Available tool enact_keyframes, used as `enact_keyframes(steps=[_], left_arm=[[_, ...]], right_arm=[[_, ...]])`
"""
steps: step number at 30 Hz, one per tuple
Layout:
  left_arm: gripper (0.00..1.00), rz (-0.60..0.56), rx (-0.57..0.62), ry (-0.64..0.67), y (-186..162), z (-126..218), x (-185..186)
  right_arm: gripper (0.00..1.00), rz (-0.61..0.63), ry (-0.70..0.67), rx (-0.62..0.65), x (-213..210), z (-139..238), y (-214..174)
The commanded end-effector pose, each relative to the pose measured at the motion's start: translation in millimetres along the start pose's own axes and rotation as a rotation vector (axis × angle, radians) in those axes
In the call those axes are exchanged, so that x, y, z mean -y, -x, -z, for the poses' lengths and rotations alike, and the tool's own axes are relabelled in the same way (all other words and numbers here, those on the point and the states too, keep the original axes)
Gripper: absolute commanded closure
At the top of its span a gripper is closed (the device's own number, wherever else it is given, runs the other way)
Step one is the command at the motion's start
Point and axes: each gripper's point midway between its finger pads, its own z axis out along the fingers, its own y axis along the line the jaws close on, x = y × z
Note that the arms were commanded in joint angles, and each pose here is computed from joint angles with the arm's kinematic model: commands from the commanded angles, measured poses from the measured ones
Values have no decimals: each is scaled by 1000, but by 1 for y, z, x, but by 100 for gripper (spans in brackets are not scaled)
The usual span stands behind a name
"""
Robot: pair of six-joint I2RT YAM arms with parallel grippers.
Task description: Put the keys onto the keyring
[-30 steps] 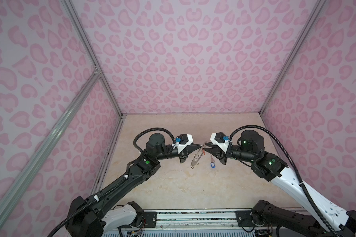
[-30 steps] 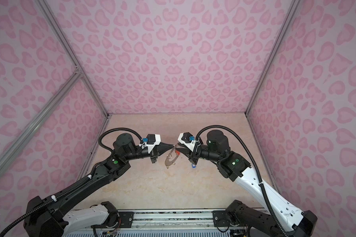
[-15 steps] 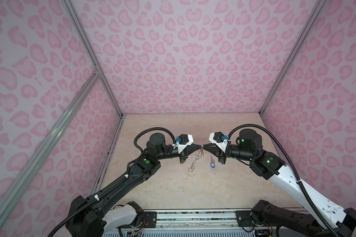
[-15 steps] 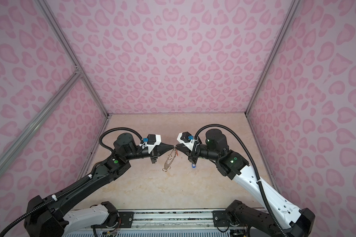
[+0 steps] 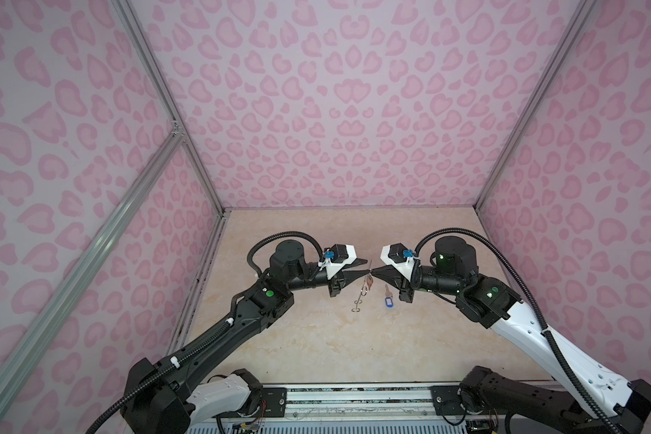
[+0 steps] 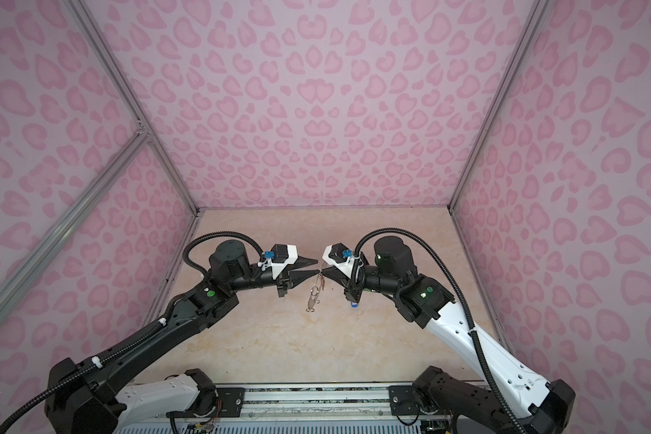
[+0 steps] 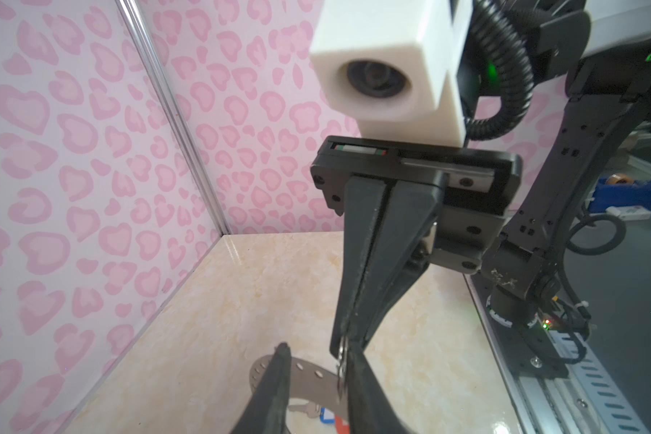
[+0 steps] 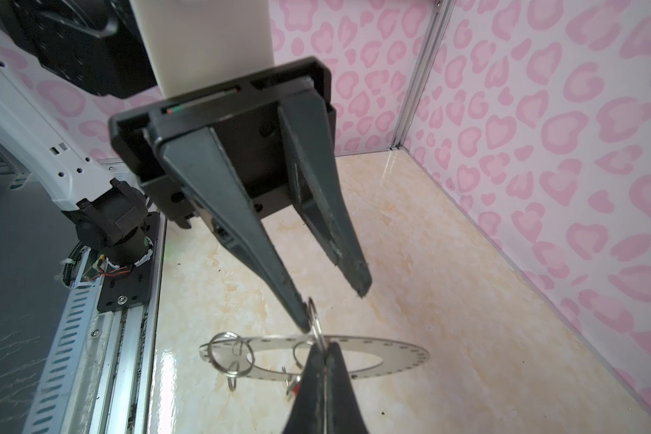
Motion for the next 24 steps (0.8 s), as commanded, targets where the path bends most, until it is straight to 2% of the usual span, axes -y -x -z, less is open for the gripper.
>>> enact_keyframes(steps=[1, 11, 24], left_arm=[[73, -86, -91, 58, -5, 4, -11], [73, -231, -238, 65, -14, -3, 2], [75, -266, -302, 40, -19, -14, 8]], right_arm=[[100, -13, -10, -95, 1, 2, -16], [100, -37, -13, -156, 5, 0, -19], [100, -36, 0, -161, 1, -2, -18]])
